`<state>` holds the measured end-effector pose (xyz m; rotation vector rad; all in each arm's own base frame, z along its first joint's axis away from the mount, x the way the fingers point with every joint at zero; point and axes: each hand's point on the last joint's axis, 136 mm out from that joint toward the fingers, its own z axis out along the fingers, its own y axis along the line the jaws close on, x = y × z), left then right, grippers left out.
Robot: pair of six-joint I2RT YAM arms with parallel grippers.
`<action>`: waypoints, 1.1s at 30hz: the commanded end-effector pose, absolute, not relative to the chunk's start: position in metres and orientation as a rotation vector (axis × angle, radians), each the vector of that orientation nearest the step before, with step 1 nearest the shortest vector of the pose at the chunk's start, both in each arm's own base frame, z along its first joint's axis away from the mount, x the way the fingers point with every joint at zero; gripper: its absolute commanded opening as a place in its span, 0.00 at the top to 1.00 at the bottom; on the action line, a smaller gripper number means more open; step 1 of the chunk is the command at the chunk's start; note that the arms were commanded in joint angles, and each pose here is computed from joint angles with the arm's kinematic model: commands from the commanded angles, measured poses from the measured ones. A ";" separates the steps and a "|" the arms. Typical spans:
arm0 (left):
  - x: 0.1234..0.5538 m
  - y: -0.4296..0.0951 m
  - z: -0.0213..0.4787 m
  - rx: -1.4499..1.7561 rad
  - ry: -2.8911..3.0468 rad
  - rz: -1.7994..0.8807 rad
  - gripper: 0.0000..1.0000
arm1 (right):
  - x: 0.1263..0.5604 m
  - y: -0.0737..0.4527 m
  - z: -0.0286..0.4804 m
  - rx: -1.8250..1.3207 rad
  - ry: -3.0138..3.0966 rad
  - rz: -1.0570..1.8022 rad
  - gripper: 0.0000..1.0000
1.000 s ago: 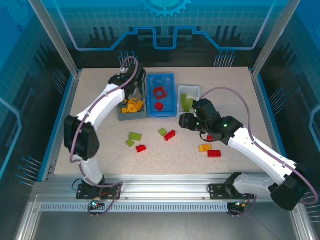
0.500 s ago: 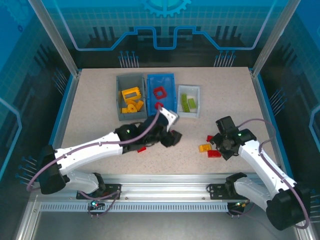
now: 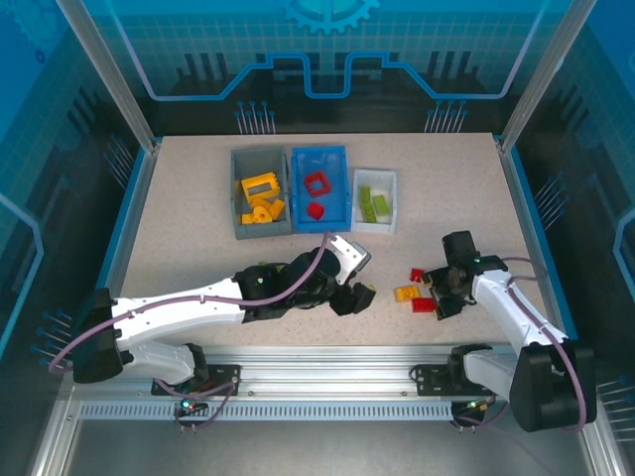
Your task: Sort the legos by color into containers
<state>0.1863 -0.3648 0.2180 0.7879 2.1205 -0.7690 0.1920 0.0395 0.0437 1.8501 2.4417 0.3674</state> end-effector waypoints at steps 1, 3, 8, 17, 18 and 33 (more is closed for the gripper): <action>0.180 -0.374 0.252 0.800 2.028 -0.860 0.38 | 0.190 0.040 0.032 1.969 2.397 0.431 0.35; 0.178 -0.376 0.253 0.809 2.024 -0.879 0.38 | 0.191 0.041 0.030 1.983 2.394 0.440 0.36; 0.174 -0.381 0.256 0.821 2.019 -0.915 0.38 | 0.190 0.041 0.022 2.020 2.393 0.427 0.39; 0.173 -0.381 0.264 0.816 2.006 -0.927 0.39 | 0.188 0.043 0.005 2.079 2.386 0.423 0.53; 0.174 -0.380 0.265 0.810 2.007 -0.926 0.39 | 0.188 0.042 0.005 2.079 2.385 0.419 0.55; 0.230 -0.304 0.333 0.453 2.038 -0.720 0.40 | 0.253 0.049 0.158 1.031 2.350 0.245 0.79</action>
